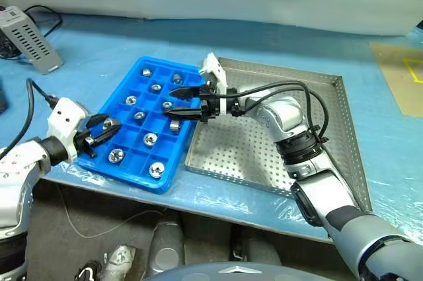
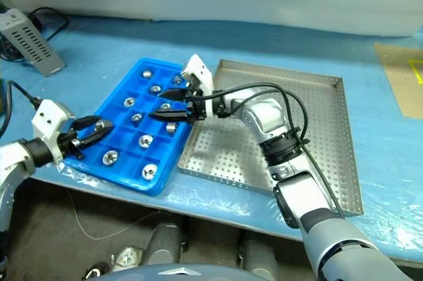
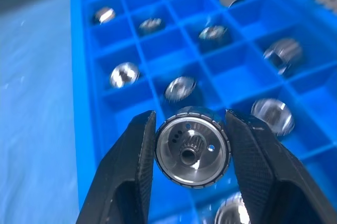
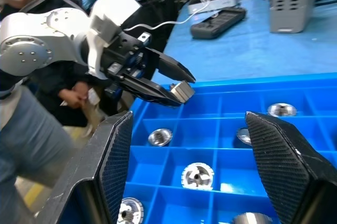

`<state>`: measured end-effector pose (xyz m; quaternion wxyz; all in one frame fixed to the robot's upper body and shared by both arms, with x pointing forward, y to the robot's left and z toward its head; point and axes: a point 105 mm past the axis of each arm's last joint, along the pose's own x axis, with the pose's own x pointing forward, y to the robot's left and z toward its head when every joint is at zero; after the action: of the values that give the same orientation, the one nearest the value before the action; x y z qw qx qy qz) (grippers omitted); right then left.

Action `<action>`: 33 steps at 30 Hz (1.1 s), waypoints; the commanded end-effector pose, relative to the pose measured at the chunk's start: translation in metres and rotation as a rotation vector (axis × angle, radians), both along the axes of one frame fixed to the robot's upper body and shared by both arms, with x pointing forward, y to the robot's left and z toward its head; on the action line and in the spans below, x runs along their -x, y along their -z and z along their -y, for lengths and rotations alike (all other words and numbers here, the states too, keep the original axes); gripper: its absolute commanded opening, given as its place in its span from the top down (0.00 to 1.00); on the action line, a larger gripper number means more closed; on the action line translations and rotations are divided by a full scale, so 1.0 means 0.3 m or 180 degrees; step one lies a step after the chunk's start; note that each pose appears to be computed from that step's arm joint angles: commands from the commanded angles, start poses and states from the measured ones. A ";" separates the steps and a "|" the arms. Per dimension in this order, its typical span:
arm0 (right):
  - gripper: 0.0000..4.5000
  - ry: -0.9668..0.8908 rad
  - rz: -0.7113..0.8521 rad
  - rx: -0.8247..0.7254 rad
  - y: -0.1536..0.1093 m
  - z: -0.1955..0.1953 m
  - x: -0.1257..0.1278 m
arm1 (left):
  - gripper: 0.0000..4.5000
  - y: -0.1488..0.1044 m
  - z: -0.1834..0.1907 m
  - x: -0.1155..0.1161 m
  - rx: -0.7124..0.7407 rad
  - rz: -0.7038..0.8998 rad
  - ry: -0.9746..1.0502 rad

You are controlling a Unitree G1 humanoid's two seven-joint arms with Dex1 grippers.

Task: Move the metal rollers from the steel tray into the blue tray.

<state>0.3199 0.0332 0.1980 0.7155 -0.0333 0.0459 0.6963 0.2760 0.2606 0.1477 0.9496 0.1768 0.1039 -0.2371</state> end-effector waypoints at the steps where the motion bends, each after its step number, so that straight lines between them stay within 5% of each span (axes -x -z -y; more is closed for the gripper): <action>1: 0.21 -0.0148 0.0156 -0.0026 -0.039 -0.011 0.021 | 0.53 -0.026 0.004 0.001 -0.0019 0.0189 -0.0079; 24: 0.21 -0.0003 0.0155 0.0115 -0.016 0.020 0.023 | 0.53 0.072 -0.092 0.071 -0.0054 0.0048 -0.0710; 33: 0.21 -0.0005 0.0164 0.0113 -0.015 0.011 0.018 | 0.53 0.019 -0.111 -0.014 -0.0027 0.0378 -0.0911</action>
<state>0.3178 0.0270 0.1949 0.7198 -0.0596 0.0590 0.6891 0.2738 0.2921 0.1260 0.9755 0.1651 0.1043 -0.1015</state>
